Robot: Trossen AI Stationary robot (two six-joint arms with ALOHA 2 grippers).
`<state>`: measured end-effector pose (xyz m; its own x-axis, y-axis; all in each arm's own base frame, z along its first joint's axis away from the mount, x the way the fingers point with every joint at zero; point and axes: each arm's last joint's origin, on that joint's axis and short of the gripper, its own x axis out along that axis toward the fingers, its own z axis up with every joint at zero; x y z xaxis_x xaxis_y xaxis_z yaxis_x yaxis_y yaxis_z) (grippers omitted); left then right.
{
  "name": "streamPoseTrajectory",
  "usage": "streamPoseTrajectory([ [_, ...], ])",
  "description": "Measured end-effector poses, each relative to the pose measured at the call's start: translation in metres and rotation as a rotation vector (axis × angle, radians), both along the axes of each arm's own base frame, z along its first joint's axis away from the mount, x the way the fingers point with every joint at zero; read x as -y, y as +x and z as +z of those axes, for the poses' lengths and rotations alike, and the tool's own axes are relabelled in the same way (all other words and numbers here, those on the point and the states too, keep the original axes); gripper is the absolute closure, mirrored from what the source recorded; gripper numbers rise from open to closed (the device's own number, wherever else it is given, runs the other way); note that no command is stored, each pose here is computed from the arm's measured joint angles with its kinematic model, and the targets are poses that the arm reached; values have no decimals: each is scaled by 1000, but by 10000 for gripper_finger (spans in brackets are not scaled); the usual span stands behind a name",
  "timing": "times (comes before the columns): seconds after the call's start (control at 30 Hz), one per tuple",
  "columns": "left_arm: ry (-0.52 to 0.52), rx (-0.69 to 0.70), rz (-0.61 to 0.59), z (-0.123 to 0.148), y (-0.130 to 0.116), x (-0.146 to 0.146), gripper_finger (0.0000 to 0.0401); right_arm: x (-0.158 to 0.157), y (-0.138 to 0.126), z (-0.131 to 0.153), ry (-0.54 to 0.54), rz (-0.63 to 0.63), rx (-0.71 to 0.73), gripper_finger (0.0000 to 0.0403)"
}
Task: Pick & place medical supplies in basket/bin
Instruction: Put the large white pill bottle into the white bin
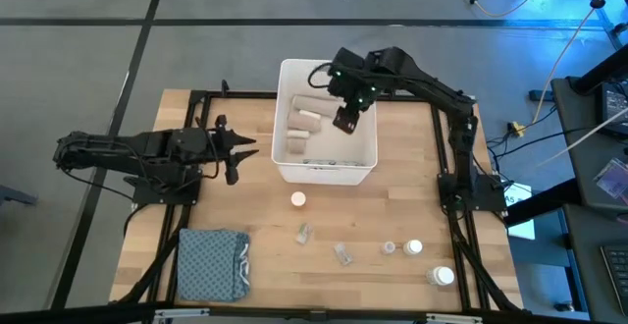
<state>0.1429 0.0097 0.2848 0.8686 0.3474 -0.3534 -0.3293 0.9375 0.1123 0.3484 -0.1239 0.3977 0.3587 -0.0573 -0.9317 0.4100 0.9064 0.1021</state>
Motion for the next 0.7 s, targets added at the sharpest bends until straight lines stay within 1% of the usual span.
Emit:
streamPoseTrajectory([
  [0.1, 0, 2, 1, 0, 0, 0, 255, -29, 0, 11, 161, 40, 70, 218],
  [0.17, 0, 3, 1, 0, 0, 0, 245, -50, 3, 13, 210, 62, 76, 210],
  [0.27, 0, 4, 0, 0, 0, 0, 237, -84, 6, 14, 236, 90, 64, 187],
  [0.4, -1, 6, -1, 1, 0, 0, 235, -134, 10, 8, 249, 92, 9, 141],
  [0.57, -2, 7, -1, 1, 0, 0, 235, -205, 3, -4, 300, 95, -85, 92],
  [0.63, -2, 7, -1, 1, 0, 0, 235, -233, -3, -10, 288, 65, -120, 81],
  [0.7, -2, 7, -1, 1, 0, 0, 235, -256, -10, -18, 270, -9, -153, 76],
])
